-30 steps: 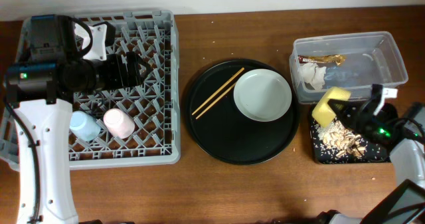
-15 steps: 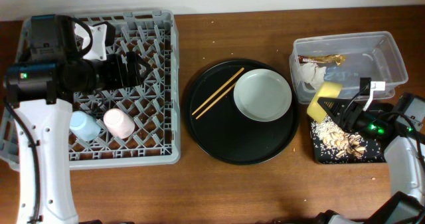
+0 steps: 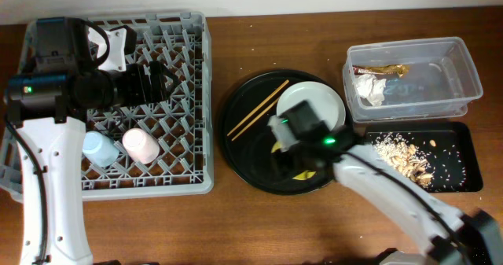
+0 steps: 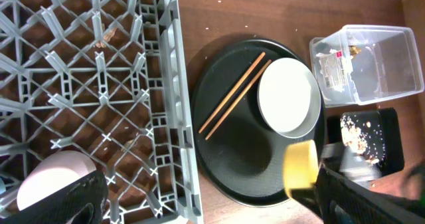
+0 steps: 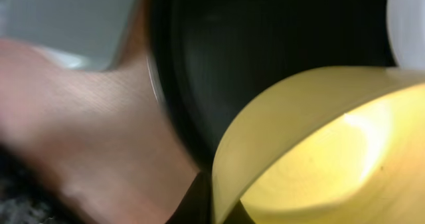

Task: Sort waste into correct bins and load items into the dishwasher rack
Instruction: 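Set the empty yellow bowl on the black round tray with right gripper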

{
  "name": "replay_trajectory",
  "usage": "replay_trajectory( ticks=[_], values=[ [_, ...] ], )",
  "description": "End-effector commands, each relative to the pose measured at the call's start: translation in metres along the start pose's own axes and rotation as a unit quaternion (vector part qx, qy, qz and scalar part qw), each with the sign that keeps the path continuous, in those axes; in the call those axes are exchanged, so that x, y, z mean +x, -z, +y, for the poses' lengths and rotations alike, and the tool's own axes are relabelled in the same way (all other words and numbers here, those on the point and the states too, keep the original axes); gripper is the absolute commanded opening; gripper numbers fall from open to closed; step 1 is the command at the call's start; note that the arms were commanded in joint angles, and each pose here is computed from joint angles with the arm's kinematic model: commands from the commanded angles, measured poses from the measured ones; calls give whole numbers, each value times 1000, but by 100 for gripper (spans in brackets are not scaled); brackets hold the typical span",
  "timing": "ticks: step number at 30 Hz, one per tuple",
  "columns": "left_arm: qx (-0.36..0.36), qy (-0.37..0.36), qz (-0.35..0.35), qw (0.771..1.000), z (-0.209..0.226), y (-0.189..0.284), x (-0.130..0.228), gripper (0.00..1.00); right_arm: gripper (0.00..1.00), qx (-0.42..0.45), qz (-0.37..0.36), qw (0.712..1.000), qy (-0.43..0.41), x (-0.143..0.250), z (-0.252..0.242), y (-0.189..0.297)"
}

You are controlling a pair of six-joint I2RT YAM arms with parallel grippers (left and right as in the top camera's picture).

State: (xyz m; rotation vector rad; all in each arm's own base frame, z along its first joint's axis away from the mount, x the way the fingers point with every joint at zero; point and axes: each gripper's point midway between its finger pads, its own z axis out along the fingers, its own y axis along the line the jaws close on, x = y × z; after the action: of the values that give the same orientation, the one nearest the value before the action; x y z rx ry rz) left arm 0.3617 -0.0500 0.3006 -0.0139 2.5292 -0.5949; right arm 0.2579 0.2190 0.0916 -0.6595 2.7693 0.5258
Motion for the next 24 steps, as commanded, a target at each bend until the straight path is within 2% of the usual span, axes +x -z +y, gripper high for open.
replay_trajectory(
  ticks=[1, 2, 3, 5, 8, 12, 13, 16, 19, 22, 24],
  values=[
    [6, -12, -7, 1000, -4, 4, -3, 99, 5, 78, 6, 996, 35, -5, -6, -38],
    [6, -12, -7, 1000, -4, 4, -3, 99, 25, 78, 11, 996, 41, -5, -4, -40],
    [6, -12, -7, 1000, -4, 4, -3, 99, 56, 78, 8, 996, 43, -9, -2, -34],
    [6, -12, -7, 1000, -4, 4, -3, 99, 62, 72, -21, 996, 47, -29, 9, -11],
    [6, -12, -7, 1000, -4, 4, -3, 99, 69, 82, -90, 991, 47, -64, 25, 64],
    [6, -12, -7, 1000, -4, 4, -3, 99, 75, 126, -174, 976, 47, -67, 25, 162],
    [6, -12, -7, 1000, -4, 4, -3, 99, 98, 124, -212, 968, 48, -58, 28, 196],
    [6, -12, -7, 1000, -4, 4, -3, 99, 98, 119, -264, 956, 48, -17, 28, 254],
    [6, -12, -7, 1000, -4, 4, -3, 99, 99, 169, -331, 928, 28, 1, 8, 299],
    [6, -12, -7, 1000, -4, 4, -3, 99, 98, 229, -307, 923, 15, 35, -18, 306],
    [6, -12, -7, 1000, -4, 4, -3, 99, 99, 257, -312, 915, -14, 38, -36, 300]
  ],
)
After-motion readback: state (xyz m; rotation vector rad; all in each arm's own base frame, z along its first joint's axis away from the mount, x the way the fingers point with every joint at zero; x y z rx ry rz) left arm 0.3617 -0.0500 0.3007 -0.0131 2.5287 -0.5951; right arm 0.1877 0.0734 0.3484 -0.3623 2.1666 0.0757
